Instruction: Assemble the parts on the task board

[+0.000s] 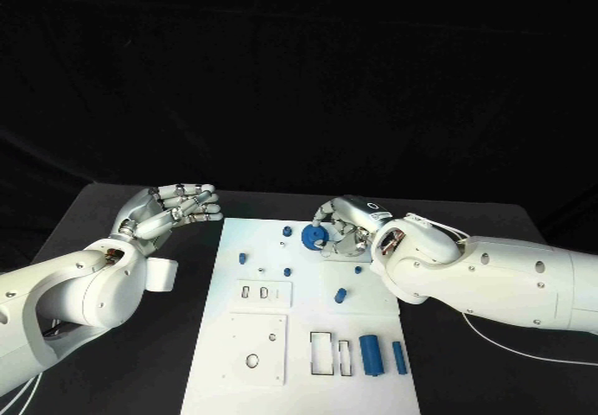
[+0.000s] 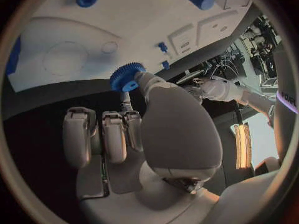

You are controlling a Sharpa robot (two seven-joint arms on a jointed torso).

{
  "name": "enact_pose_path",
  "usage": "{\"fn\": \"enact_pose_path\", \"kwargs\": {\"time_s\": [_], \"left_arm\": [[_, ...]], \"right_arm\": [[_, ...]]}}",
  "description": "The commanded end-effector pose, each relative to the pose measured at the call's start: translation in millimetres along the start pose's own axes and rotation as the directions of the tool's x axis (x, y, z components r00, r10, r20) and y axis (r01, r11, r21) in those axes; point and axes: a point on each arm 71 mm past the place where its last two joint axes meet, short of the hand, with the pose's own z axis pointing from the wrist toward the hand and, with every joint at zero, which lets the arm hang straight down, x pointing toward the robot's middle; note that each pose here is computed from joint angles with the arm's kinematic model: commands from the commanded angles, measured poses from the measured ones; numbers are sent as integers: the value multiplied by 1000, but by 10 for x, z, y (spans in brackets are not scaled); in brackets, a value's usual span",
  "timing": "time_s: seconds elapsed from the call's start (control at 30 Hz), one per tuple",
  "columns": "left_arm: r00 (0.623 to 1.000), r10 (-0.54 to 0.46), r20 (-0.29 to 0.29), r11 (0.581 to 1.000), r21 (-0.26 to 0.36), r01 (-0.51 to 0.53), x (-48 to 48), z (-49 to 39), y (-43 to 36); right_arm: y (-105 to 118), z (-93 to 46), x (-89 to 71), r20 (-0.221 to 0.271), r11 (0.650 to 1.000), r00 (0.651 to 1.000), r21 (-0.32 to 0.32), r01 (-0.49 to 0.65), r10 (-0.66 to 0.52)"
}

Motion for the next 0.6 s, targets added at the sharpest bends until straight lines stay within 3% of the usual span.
{"fn": "enact_pose_path", "kwargs": {"time_s": [0.03,0.6], "left_arm": [[1000,-12,-20,1000,5,12,31,6,-5],[1000,-15,-26,1000,4,15,60,13,-3]], "right_arm": [[111,44,3,37,997,997,-36,67,-66],[450,364,225,25,991,995,-87,99,-98]]}}
